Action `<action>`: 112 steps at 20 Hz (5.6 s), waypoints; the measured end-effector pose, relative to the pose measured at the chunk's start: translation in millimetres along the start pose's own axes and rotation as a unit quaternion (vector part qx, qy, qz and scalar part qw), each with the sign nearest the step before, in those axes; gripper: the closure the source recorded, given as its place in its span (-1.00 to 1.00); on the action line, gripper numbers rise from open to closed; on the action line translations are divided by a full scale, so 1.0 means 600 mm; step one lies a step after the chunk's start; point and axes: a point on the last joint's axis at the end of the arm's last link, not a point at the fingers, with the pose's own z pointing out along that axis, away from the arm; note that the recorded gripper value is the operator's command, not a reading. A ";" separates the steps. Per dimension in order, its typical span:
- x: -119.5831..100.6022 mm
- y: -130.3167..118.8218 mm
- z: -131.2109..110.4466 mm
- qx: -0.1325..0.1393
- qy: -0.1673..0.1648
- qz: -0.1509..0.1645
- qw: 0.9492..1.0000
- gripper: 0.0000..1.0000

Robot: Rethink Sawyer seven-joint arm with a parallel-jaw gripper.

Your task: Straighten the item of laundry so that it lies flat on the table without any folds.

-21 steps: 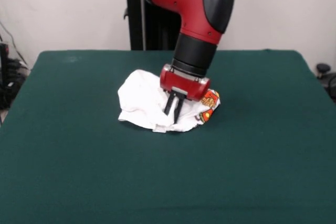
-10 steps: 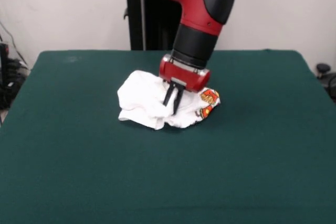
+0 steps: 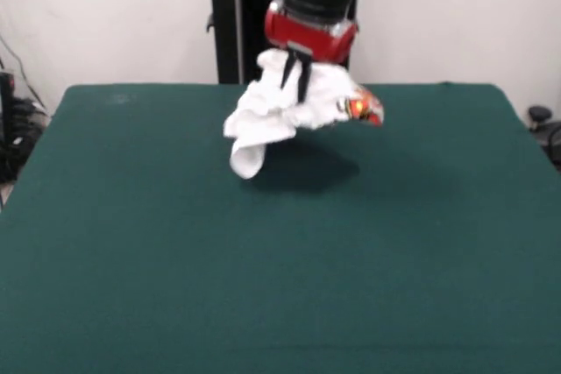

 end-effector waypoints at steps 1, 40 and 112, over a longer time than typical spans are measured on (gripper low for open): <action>0.001 -0.001 -0.007 0.000 0.005 0.000 1.000 1.00; -0.033 -0.016 -0.237 0.206 -0.372 0.062 0.903 -1.00; -0.089 0.167 0.058 -0.079 -0.186 0.044 0.978 -1.00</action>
